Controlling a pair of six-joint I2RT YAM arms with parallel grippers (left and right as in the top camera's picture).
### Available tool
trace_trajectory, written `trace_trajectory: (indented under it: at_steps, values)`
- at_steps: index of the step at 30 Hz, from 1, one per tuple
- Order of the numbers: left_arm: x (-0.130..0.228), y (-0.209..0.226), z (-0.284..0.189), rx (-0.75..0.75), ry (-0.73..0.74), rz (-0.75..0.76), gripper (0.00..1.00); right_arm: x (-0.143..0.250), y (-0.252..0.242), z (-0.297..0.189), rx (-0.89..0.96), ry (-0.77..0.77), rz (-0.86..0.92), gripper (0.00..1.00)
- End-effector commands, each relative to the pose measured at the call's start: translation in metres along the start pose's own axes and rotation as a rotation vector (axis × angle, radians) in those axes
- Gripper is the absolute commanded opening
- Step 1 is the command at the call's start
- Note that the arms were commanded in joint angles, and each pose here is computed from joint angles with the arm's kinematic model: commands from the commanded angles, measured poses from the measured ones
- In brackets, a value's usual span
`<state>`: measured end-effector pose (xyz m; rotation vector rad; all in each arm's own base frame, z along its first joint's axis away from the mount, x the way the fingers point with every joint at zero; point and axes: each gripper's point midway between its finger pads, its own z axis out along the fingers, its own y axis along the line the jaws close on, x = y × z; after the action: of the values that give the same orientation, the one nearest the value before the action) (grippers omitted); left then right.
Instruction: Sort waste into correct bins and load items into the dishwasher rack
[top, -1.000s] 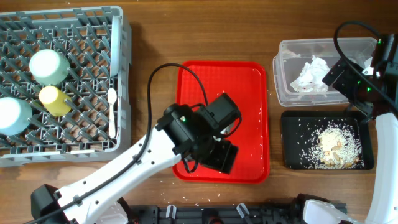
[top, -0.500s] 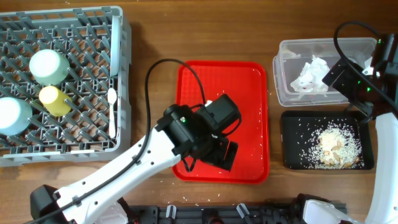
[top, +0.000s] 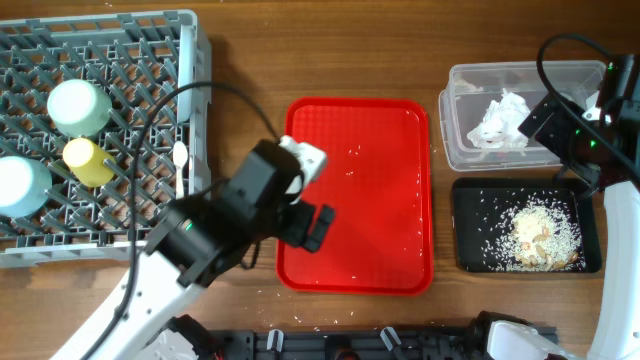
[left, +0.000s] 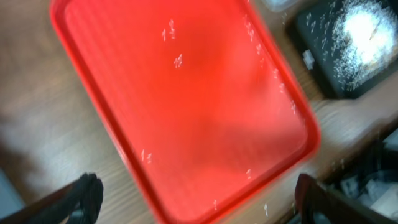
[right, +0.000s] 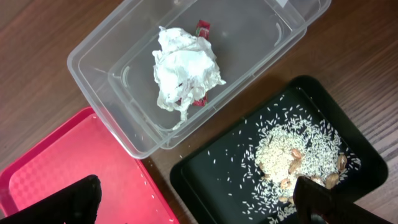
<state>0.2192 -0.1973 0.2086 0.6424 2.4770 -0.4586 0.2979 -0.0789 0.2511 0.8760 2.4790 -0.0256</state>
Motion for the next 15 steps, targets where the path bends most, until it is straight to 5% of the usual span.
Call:
trace_trajectory:
  at_steps: [1,7,15]
  values:
    - [0.032,0.025,0.007,0.017,-0.114,-0.045,1.0,-0.003,0.002,-0.004,-0.012,-0.013,0.006,1.0]
    - [0.061,0.068,-0.006,-0.049,-0.398,-0.136,1.0,-0.003,0.002,-0.004,-0.012,-0.013,0.005,1.0]
    - [0.055,0.093,-0.053,-0.176,-0.631,-0.168,1.0,-0.003,0.002,-0.004,-0.012,-0.014,0.005,1.0]
